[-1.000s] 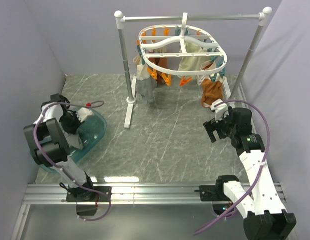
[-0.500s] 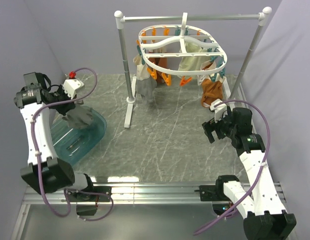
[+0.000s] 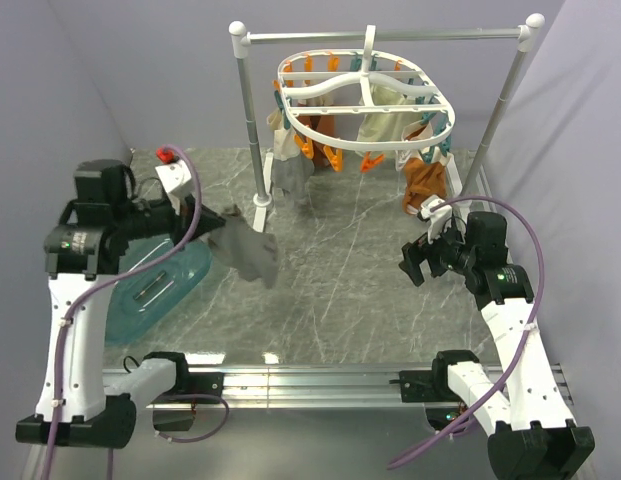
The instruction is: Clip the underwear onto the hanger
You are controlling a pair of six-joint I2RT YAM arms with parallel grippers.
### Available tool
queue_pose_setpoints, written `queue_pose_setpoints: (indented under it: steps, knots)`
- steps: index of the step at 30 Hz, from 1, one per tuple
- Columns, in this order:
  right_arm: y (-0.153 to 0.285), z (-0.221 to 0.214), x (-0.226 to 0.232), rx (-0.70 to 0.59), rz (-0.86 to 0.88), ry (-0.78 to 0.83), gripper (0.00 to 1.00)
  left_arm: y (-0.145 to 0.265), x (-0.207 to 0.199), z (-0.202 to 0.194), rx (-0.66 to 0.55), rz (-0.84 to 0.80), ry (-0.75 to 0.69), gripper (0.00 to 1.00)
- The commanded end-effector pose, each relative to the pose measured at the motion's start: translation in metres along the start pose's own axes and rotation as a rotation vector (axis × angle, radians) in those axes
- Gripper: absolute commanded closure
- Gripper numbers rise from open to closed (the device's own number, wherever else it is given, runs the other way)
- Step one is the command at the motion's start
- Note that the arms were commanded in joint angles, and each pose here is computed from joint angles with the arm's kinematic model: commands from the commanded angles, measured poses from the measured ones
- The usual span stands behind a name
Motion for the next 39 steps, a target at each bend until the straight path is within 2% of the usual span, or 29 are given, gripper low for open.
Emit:
queue_pose_setpoints:
  steps: [1, 5, 6, 9, 11, 13, 15, 17, 18, 21, 24, 26, 29, 32, 34, 39]
  knots:
    - [0.004, 0.009, 0.007, -0.046, 0.056, 0.002, 0.02, -0.028, -0.020, -0.008, -0.027, -0.206, 0.176, 1.00]
    - [-0.001, 0.004, 0.012, -0.036, 0.096, -0.028, 0.07, -0.066, -0.028, -0.041, 0.017, -0.342, 0.219, 1.00]
    - [-0.002, 0.003, 0.013, -0.034, 0.109, -0.036, 0.09, -0.081, -0.036, -0.057, 0.066, -0.370, 0.210, 1.00]
    - [-0.007, -0.001, 0.017, -0.024, 0.143, -0.075, 0.23, -0.110, -0.047, -0.092, 0.187, -0.452, 0.165, 1.00]
    - [-0.010, -0.004, 0.019, -0.009, 0.155, -0.101, 0.28, -0.125, -0.048, -0.112, 0.266, -0.507, 0.177, 1.00]
    - [-0.012, -0.007, 0.020, 0.002, 0.165, -0.128, 0.36, -0.140, -0.050, -0.123, 0.311, -0.577, 0.158, 1.00]
    - [-0.015, -0.009, 0.021, 0.012, 0.173, -0.147, 0.40, -0.145, -0.057, -0.118, 0.318, -0.650, 0.111, 1.00]
    - [-0.016, -0.010, 0.022, 0.018, 0.175, -0.159, 0.44, -0.148, -0.066, -0.117, 0.352, -0.732, 0.125, 1.00]
    - [-0.016, -0.011, 0.021, 0.021, 0.171, -0.161, 0.46, -0.149, -0.076, -0.108, 0.340, -0.777, 0.075, 1.00]
    - [-0.016, -0.011, 0.021, 0.021, 0.165, -0.164, 0.49, -0.148, -0.097, -0.093, 0.325, -0.868, 0.047, 1.00]
    - [-0.019, -0.011, 0.021, 0.024, 0.176, -0.174, 0.51, -0.146, -0.107, -0.077, 0.268, -0.913, 0.081, 1.00]
    - [-0.022, -0.013, 0.020, 0.031, 0.179, -0.185, 0.51, -0.149, -0.108, -0.076, 0.255, -0.917, 0.110, 1.00]
    - [-0.027, -0.014, 0.018, 0.044, 0.182, -0.197, 0.52, -0.162, -0.099, -0.096, 0.299, -0.868, 0.138, 0.99]
    - [-0.033, -0.016, 0.016, 0.060, 0.190, -0.210, 0.54, -0.180, -0.082, -0.130, 0.404, -0.800, 0.178, 0.98]
    - [-0.036, -0.016, 0.014, 0.069, 0.197, -0.222, 0.56, -0.192, -0.066, -0.157, 0.484, -0.759, 0.163, 0.95]
    - [-0.041, -0.018, 0.012, 0.093, 0.201, -0.242, 0.63, -0.210, -0.008, -0.191, 0.552, -0.632, 0.139, 0.88]
Point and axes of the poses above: each gripper's point midway between its finger pads, its own y axis back along the fingers, its own x axis along the line the jaws close on, z = x × y, the point moved 7 cm from there along y, back along the fingers, and after that the axes turned 13 degrees about y, right-handed, at the moved point
